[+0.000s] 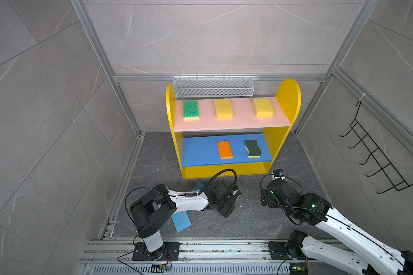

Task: Arrange cleaning sponges on a shelf
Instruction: Pick up the cleaning sponge from the center of the table.

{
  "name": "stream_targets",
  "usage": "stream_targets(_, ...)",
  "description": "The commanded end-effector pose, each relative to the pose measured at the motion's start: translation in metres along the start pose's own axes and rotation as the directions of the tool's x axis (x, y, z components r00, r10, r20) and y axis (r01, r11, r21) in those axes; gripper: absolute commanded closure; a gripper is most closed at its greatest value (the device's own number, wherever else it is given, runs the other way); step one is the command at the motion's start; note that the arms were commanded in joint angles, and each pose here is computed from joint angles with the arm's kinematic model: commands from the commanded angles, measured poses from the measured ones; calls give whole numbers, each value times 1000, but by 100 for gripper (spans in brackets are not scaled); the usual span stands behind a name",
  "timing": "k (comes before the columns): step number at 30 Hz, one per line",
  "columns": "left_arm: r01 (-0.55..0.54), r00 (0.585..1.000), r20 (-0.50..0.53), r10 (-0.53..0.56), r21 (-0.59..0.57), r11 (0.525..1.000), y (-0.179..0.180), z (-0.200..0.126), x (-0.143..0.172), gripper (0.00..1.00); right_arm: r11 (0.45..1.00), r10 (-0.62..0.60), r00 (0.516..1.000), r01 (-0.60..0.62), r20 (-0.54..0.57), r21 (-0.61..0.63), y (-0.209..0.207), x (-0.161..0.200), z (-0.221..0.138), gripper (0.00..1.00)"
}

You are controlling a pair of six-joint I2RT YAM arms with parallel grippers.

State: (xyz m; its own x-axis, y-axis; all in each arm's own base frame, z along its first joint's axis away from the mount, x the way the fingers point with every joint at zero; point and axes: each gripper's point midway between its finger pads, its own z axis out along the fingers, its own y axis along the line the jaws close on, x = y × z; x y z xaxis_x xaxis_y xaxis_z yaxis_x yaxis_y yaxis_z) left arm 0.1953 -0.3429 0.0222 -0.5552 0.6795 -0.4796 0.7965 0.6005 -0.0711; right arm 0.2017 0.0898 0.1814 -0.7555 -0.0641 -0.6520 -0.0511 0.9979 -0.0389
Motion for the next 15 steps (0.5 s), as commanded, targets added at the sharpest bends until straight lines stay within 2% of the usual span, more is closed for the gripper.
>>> stream_targets(1, 38, 999, 11, -38, -48, 998, 4, 8, -10, 15, 1000, -3, 1000, 3, 8, 19, -6, 3, -2, 0)
stream_targets(3, 52, 999, -2, -53, -81, 995, 9, 12, -9, 19, 1000, -2, 1000, 2, 11, 17, -7, 3, -3, 0)
stream_targets(8, 87, 996, -19, -90, -124, 989, 16, 13, -5, 39, 1000, -5, 1000, 4, 13, 22, -8, 2, -3, 0)
stream_targets(11, 119, 993, -3, -120, -149, 982, 19, 2, -6, 42, 1000, -8, 1000, 8, 7, 25, -7, 3, -1, 0)
stream_targets(15, 183, 982, 77, -171, -210, 960, 26, -31, -15, 47, 1000, -8, 1000, 8, 10, 30, -7, 3, 1, 0)
